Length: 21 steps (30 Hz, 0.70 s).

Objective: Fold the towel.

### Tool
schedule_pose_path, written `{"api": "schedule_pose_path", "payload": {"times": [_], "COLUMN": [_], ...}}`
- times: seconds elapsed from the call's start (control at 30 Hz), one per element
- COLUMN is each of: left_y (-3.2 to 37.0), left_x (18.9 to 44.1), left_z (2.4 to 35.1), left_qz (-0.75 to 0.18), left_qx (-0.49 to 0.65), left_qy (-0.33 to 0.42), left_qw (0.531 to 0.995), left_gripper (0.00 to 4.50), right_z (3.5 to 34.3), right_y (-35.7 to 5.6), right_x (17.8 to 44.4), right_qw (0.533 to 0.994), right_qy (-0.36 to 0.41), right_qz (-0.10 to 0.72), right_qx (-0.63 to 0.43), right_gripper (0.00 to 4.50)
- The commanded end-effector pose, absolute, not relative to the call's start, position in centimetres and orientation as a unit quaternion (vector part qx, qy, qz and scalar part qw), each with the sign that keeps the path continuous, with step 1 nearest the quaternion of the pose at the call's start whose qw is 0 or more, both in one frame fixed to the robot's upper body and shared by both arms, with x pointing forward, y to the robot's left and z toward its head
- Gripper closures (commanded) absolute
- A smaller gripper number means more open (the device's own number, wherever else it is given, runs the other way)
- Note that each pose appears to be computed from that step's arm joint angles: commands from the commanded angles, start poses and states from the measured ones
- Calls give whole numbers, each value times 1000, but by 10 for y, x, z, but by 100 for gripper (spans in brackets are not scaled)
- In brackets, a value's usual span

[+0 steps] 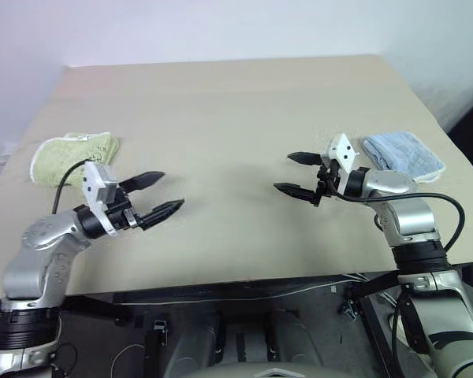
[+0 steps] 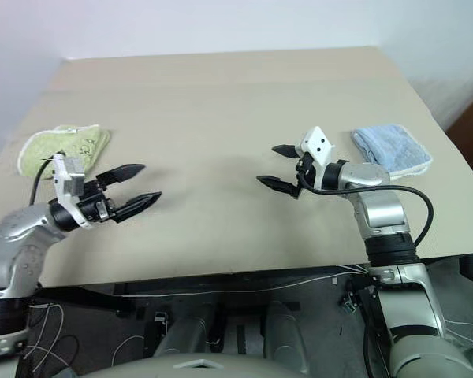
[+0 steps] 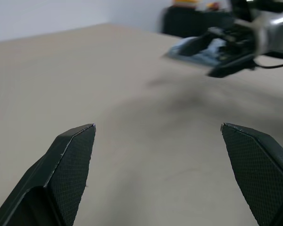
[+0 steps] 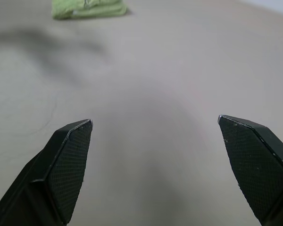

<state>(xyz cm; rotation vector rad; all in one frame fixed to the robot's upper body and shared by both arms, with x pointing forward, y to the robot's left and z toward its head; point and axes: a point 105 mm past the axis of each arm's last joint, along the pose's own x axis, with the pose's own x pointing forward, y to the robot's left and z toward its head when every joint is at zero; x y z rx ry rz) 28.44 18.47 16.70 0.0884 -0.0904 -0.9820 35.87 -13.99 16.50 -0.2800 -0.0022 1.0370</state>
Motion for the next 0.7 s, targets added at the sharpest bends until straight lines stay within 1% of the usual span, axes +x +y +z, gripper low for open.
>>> {"api": "schedule_pose_path", "payload": {"times": [0.03,0.17,0.27,0.33,0.4,0.5,0.57,0.7], "left_y": [176,177,182,182,180,180,180,177], "left_x": [278,281,288,290,289,285,282,277], "left_z": [175,176,177,178,175,167,168,171], "left_qz": [-503,-510,-494,-485,-482,-479,-478,-479], "left_qx": [68,54,62,48,40,35,33,28], "left_qy": [-70,-78,-93,-109,-115,-107,-107,-104], "left_qw": [859,855,862,866,868,871,871,871], "left_gripper": [3,3,3,3,3,3,3,3], "right_z": [185,187,194,193,187,187,190,183], "right_y": [-147,-149,-151,-155,-158,-155,-150,-151], "right_x": [357,361,362,359,357,357,353,358], "right_qw": [859,855,856,855,853,858,852,853], "right_qy": [-31,-29,-37,-29,-19,-18,-22,-11], "right_qz": [496,499,496,499,500,495,506,504], "right_qx": [-122,-139,-141,-142,-148,-138,-127,-136], "right_gripper": [0,0,0,0,0,0,0,0]}}
